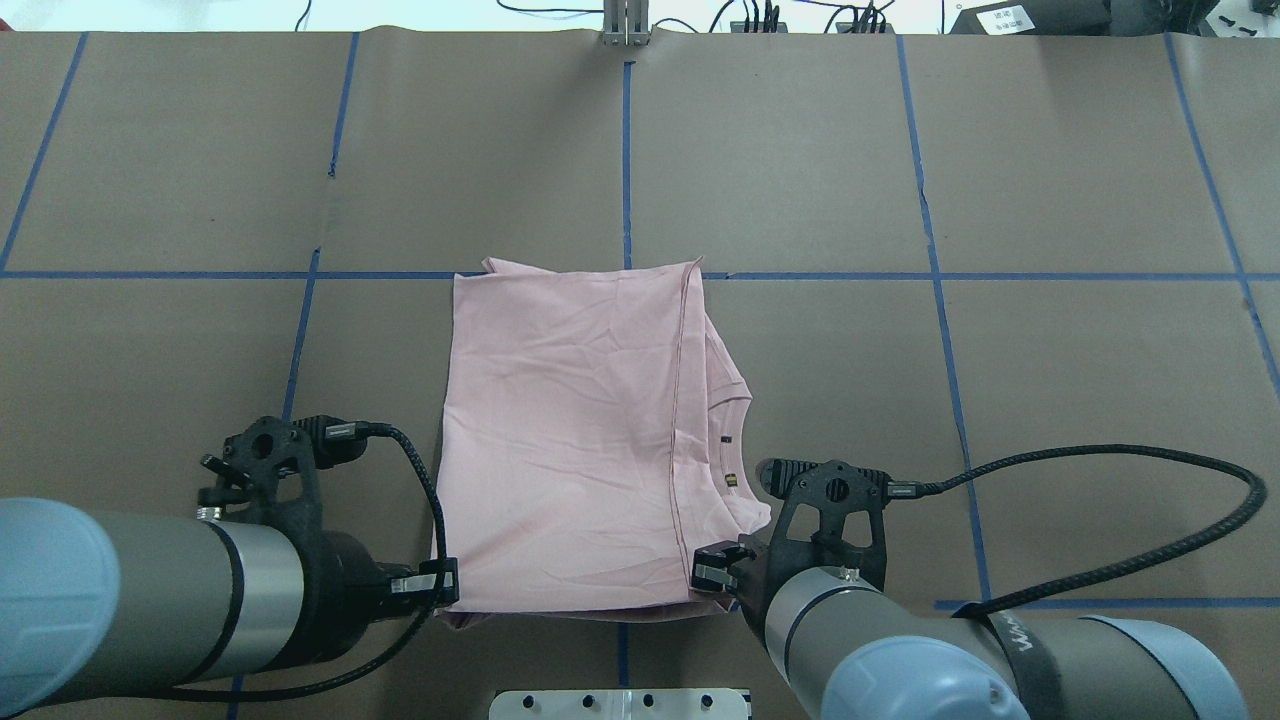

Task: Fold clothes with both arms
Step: 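Lift the near edge with both grippers and fold it away from the robot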

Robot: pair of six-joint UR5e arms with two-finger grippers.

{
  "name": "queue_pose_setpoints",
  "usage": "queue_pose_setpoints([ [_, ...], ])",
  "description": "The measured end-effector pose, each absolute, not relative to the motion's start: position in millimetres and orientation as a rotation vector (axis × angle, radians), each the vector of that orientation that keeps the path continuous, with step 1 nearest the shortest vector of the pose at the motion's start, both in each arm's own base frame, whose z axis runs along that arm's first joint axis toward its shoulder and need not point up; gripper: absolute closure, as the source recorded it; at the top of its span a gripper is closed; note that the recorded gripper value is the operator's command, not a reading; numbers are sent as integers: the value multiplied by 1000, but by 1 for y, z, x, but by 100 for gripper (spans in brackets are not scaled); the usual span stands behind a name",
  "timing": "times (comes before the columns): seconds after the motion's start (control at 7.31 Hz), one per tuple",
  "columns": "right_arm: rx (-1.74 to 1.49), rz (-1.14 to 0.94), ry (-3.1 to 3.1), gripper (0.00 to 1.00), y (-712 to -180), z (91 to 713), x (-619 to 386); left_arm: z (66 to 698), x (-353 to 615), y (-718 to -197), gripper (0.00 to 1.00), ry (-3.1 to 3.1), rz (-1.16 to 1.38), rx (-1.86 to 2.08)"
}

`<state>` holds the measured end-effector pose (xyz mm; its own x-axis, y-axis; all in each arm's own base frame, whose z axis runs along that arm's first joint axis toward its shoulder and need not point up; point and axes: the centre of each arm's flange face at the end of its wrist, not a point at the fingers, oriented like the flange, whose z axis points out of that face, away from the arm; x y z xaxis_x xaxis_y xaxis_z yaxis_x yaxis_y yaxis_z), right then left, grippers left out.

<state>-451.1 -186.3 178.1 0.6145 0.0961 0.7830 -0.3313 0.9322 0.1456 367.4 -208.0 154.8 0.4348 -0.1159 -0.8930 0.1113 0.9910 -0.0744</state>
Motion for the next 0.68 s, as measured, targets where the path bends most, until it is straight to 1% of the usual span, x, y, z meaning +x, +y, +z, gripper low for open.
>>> queue_pose_setpoints([
  [0.27,283,244,-863,100,-181,173,-454,154,374,-223,100,1068,-137,26],
  [0.41,296,258,-844,100,-194,172,-465,157,379,-244,100,1041,-134,69],
  [0.68,327,292,-795,100,-243,170,-481,166,388,-294,100,980,-137,151],
])
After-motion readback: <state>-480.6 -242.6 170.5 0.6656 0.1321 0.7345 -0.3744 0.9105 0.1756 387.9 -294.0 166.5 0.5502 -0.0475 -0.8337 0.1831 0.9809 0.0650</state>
